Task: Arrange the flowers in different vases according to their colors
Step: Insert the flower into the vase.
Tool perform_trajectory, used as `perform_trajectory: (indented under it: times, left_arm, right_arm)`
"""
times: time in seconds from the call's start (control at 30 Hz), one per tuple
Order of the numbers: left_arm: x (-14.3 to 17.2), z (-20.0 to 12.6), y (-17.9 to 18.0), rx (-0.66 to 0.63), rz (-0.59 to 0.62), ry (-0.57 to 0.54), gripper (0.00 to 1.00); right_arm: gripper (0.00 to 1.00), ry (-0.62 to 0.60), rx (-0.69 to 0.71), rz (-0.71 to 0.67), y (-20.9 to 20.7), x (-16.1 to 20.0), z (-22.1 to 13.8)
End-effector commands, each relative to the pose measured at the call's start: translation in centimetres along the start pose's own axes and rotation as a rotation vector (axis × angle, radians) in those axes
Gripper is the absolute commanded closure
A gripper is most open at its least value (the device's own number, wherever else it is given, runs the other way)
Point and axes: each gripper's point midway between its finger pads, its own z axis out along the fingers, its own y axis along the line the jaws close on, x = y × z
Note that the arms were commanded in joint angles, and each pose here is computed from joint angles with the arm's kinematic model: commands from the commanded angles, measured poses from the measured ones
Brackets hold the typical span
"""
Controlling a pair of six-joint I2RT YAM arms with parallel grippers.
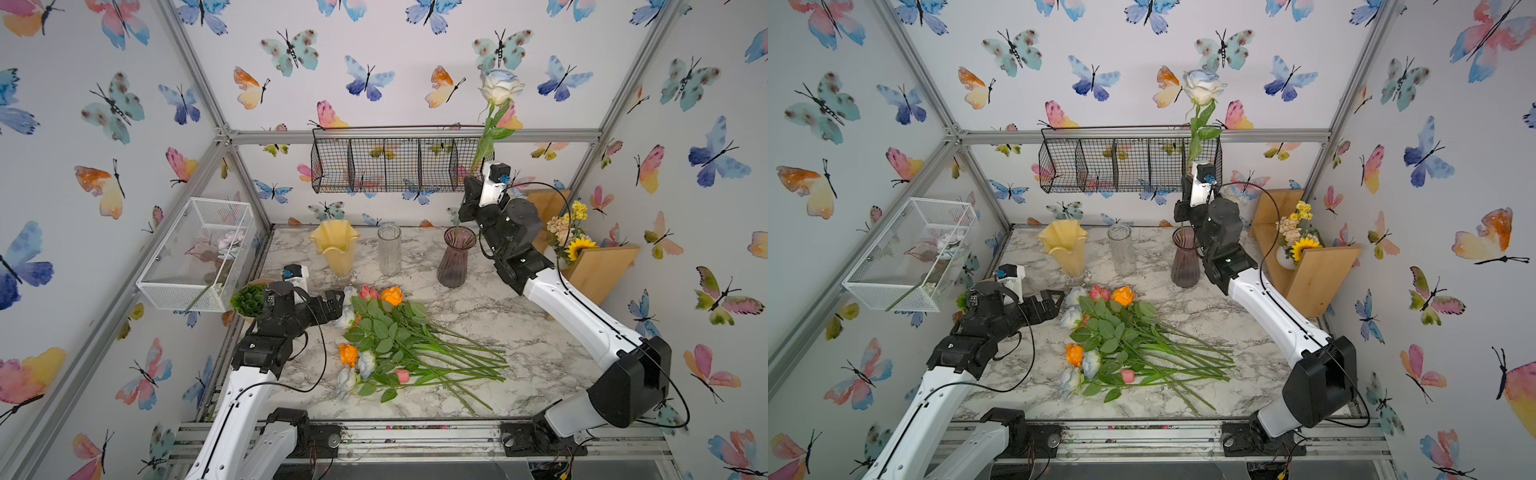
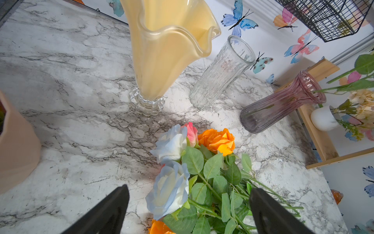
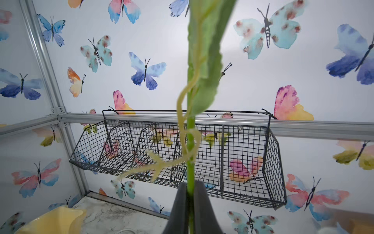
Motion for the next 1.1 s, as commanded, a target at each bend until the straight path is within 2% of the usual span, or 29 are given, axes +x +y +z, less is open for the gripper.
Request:
perform_trajectory:
  times: [0.0, 0.4, 0.47, 0.6, 0.73, 0.97, 1.07]
  left_arm:
    - [0.2, 0.1, -0.3, 0.017, 0.012, 0.007, 0.01]
    - [0.3, 0.2, -0.3, 0.016, 0.011, 0.011, 0.01]
    - [0.3, 0.2, -0.3, 0.016, 0.012, 0.011, 0.01]
    - [0.3, 0.1, -0.3, 0.018, 0.011, 0.011, 0.01]
    - [0.2, 0.0, -0.4, 0.019, 0.012, 0.006, 0.01]
    - [0.2, -0.1, -0.5, 0.025, 0.015, 0.003, 0.01]
    - [0.2, -0.1, -0.5, 0.027, 0.015, 0.004, 0.01]
  right_arm:
    - [0.98, -0.065, 0.02, 0.027, -0.7, 0.3, 0.4]
    - [0.96, 0.053, 0.082, 0.037, -2.5, 7.6, -0.7]
    - [0.84, 0.074, 0.09, 0.033, -2.7, 8.0, -0.9]
    - [0.53, 0.101, 0.125, 0.028, -3.3, 7.8, -1.2]
    - [0.36, 0.104, 0.127, 0.038, -3.4, 6.6, -1.9]
    - [0.32, 0.147, 0.08, 0.082, -2.7, 4.1, -4.1]
    - [0.32, 0.207, 0.018, 0.101, -1.7, 3.4, -5.5]
